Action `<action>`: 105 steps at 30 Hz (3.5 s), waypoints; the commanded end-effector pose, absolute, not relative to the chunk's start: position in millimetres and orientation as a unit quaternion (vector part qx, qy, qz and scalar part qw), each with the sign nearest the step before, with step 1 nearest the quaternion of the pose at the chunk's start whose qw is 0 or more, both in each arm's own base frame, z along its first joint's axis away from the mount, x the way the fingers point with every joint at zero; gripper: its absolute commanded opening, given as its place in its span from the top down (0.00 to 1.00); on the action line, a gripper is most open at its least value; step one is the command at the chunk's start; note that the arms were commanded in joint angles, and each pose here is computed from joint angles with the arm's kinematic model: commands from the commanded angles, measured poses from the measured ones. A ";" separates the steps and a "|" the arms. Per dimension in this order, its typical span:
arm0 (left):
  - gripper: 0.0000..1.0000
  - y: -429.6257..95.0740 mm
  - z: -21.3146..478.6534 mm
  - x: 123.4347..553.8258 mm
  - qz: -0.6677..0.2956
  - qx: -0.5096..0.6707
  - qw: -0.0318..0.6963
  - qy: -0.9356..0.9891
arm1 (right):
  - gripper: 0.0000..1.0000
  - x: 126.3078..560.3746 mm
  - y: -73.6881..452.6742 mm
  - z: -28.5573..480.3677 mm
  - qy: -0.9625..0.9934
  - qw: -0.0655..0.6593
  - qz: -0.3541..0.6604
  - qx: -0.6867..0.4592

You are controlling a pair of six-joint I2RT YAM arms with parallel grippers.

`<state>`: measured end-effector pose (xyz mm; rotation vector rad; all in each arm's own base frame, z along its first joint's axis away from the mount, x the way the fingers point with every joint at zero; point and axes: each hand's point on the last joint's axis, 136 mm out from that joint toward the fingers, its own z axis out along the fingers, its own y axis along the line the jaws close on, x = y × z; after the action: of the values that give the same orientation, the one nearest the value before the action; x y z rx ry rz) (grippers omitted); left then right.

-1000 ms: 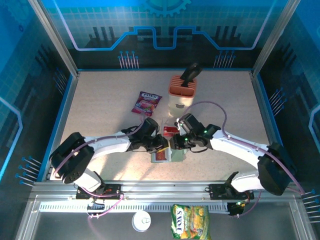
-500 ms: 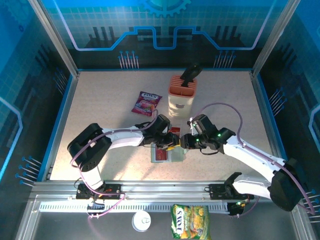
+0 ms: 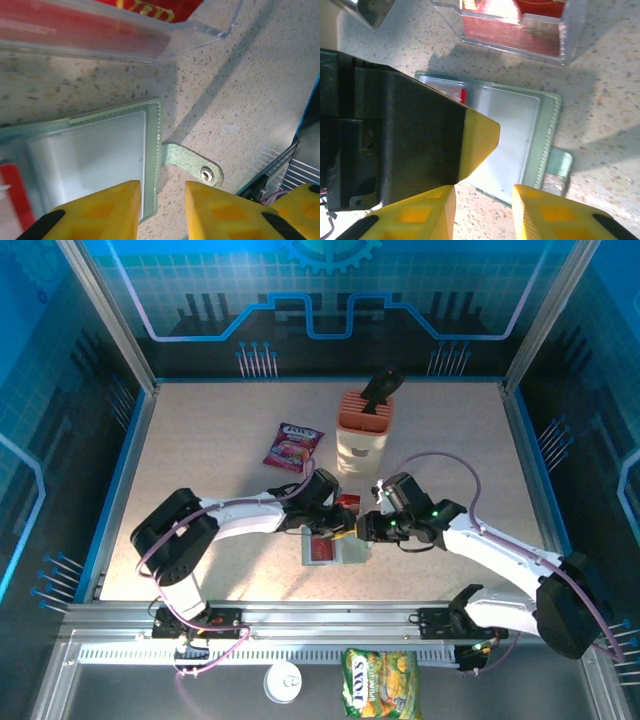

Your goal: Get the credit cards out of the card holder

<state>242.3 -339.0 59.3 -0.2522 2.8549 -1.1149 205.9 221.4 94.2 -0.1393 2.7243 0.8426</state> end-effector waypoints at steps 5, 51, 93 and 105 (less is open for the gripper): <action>0.75 -297.9 67.4 231.9 -0.335 -0.096 0.058 0.936 | 0.66 209.8 246.6 83.1 0.937 0.115 0.326 -0.049; 1.00 -241.7 33.8 210.9 -0.290 -0.149 0.050 0.944 | 0.78 204.5 309.2 38.9 0.926 0.041 0.370 -0.062; 1.00 -244.4 22.8 205.5 -0.271 -0.140 0.041 0.951 | 0.72 201.4 293.2 33.4 0.943 0.042 0.325 -0.066; 1.00 -246.3 37.0 208.6 -0.284 -0.137 0.056 0.947 | 0.71 203.8 290.7 46.7 0.942 0.057 0.324 -0.069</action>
<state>207.8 -247.7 27.9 -0.4450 2.8866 -0.8842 201.7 286.5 32.4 -0.1735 2.8913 0.9793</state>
